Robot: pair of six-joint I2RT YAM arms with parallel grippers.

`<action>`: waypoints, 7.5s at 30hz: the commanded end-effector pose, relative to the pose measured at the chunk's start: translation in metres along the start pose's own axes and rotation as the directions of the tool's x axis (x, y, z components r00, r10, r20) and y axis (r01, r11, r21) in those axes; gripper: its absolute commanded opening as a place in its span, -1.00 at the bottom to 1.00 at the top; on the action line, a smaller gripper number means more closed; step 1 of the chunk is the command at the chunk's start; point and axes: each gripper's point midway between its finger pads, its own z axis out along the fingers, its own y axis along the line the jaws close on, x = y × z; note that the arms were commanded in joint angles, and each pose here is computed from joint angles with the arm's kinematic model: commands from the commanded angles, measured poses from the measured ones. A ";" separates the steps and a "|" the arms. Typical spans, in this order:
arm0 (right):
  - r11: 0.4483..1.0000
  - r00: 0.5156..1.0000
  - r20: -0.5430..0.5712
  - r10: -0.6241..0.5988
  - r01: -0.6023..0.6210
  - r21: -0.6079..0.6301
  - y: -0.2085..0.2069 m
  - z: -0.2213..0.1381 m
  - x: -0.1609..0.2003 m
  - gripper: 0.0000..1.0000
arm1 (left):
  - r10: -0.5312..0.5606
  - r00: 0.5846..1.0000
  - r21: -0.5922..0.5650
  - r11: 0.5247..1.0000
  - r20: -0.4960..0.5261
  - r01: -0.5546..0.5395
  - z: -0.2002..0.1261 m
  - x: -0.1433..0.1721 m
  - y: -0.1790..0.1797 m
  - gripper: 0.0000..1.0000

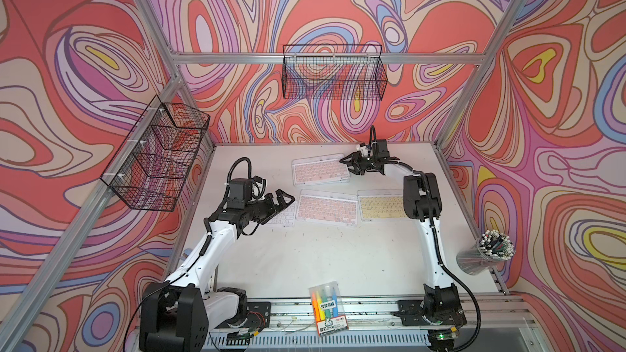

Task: Stack the numeric keypads
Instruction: Place the numeric keypad at the numeric keypad, then pick up the numeric keypad from the center of the board.

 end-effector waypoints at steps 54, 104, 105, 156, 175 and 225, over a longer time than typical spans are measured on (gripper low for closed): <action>0.554 0.965 0.011 -0.263 0.142 0.820 0.023 -0.091 0.186 0.73 | 0.212 0.966 -0.282 0.927 -0.147 -0.246 0.124 -0.007 -0.001 0.96; 0.540 0.990 -0.042 -0.135 0.109 0.835 -0.038 -0.069 0.217 0.67 | 0.171 0.948 -0.443 0.852 -0.270 -0.280 0.166 0.008 0.056 0.91; 0.534 0.990 -0.041 -0.138 0.109 0.838 -0.039 -0.071 0.216 0.67 | 0.169 0.947 -0.444 0.851 -0.273 -0.280 0.165 0.009 0.057 0.91; 0.987 0.984 -0.156 -0.089 0.108 0.116 0.038 -0.062 0.224 0.39 | 0.111 0.938 -0.156 0.973 -0.328 -0.170 0.169 0.079 0.055 0.79; 0.997 0.988 -0.137 -0.071 0.076 0.031 0.044 -0.070 0.224 -0.03 | 0.081 0.952 -0.147 0.981 -0.295 -0.129 0.159 0.075 0.061 0.77; 0.989 0.991 -0.053 -0.121 0.126 0.081 0.067 -0.096 0.213 -0.09 | 0.031 0.965 -0.055 0.997 -0.262 -0.047 0.153 0.063 0.052 0.74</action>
